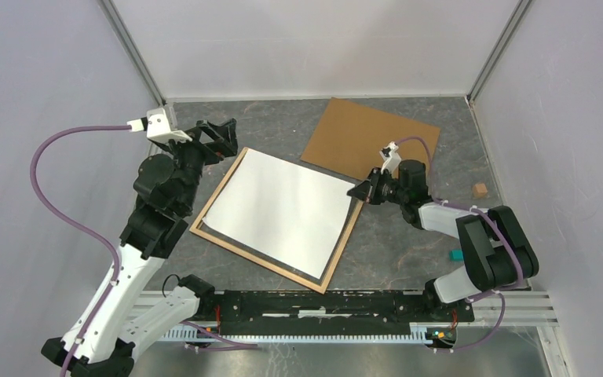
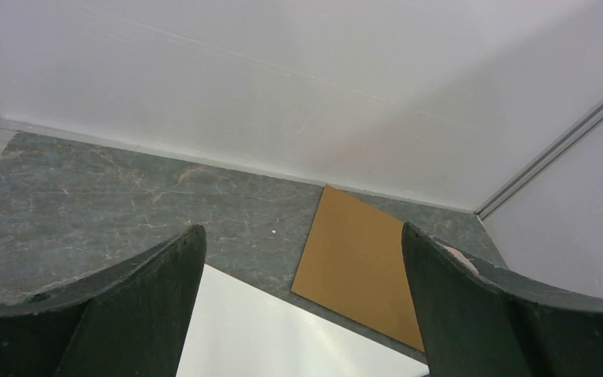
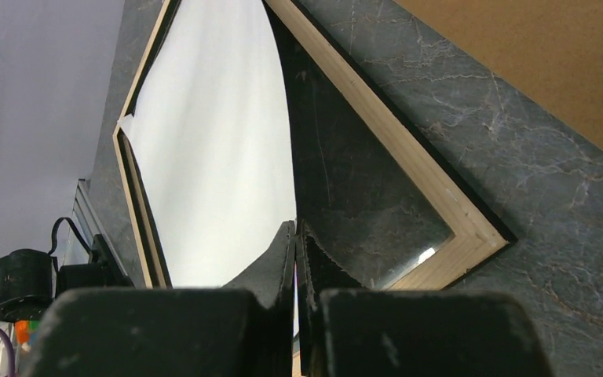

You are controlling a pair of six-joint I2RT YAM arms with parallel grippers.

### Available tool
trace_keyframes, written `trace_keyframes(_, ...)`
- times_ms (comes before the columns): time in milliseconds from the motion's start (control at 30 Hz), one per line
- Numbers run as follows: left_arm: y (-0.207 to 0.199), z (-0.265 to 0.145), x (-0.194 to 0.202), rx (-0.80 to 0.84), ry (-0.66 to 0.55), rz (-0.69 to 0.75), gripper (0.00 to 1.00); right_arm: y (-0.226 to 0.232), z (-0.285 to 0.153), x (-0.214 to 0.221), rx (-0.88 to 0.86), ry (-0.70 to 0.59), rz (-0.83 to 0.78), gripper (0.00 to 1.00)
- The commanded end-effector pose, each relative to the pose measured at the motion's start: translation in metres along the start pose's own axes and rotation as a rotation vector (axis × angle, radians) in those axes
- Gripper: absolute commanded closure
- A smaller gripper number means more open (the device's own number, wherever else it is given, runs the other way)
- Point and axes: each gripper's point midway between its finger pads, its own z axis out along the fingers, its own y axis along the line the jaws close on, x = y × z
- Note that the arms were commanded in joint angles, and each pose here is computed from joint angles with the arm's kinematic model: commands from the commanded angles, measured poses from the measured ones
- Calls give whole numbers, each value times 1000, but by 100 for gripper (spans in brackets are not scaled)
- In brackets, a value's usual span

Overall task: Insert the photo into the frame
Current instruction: Adjust the photo in the photo frame.

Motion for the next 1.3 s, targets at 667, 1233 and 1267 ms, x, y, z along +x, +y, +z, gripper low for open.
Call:
trace_keyframes(667, -11, -1, -14, 35, -22, -53, 0, 4, 22, 2, -34, 146, -68, 100)
trace_keyframes(1233, -10, 3, -9, 27, -9, -50, 0, 6, 23, 3, -86, 170, -16, 100)
trace_keyframes(1267, -10, 3, -9, 26, -8, -48, 0, 7, 25, 4, -90, 172, -11, 100)
